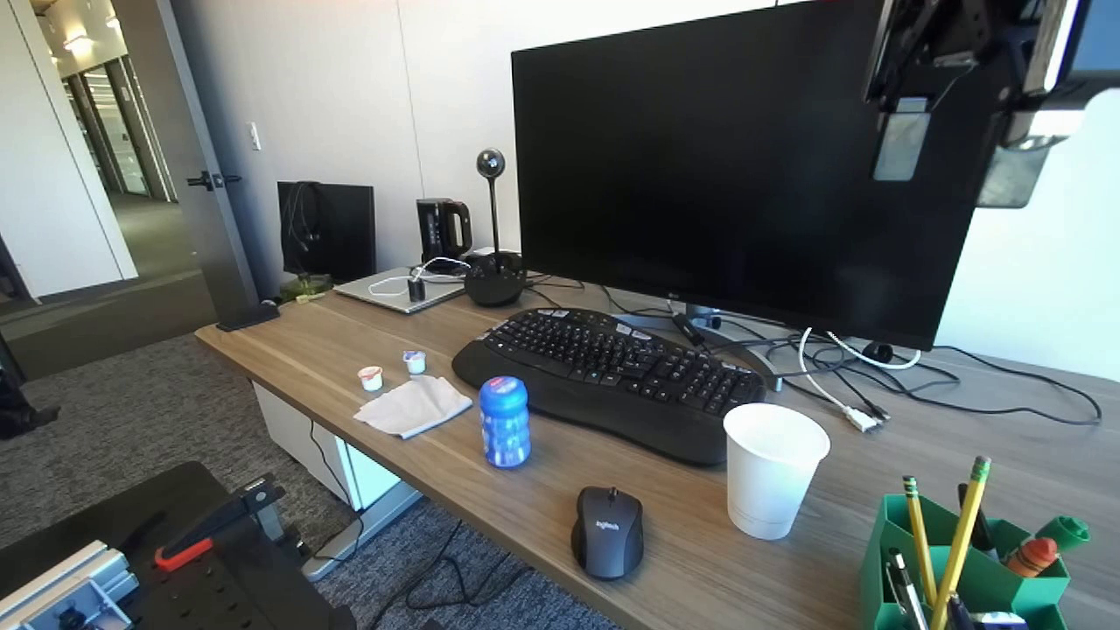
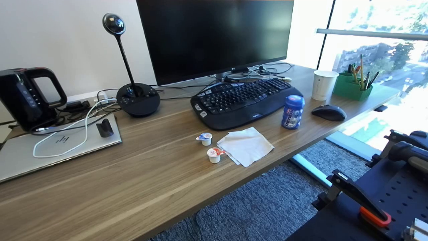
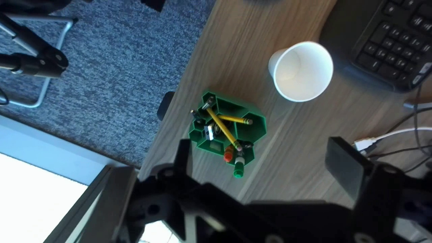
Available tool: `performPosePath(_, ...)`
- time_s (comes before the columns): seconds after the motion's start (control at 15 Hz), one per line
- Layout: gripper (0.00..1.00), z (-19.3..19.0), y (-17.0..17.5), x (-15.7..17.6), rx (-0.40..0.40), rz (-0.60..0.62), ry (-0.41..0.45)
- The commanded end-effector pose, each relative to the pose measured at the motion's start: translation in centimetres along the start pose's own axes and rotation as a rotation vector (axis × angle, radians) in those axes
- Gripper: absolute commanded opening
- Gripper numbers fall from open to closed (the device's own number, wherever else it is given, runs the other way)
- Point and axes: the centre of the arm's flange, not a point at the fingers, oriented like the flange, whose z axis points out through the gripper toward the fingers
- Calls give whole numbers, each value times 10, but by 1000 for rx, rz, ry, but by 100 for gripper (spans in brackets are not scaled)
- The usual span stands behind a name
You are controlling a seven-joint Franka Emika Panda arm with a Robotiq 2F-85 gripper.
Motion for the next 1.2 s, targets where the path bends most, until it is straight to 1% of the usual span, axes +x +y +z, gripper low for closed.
performPosePath(0.0, 100, -6, 3, 13, 90, -145, -106)
performPosePath(0.2, 100, -7, 9, 13, 121, -255, -125)
performPosePath(0.47, 100, -10, 16, 17, 119, -361, -117)
performPosePath(0.6, 100, -11, 17, 14, 37, -413, -79)
performPosePath(0.87, 100, -14, 20, 17, -57, -489, 40)
performPosePath(1.0, 100, -15, 18, 23, -64, -512, 92)
performPosePath(1.13, 100, -15, 16, 25, -48, -514, 116)
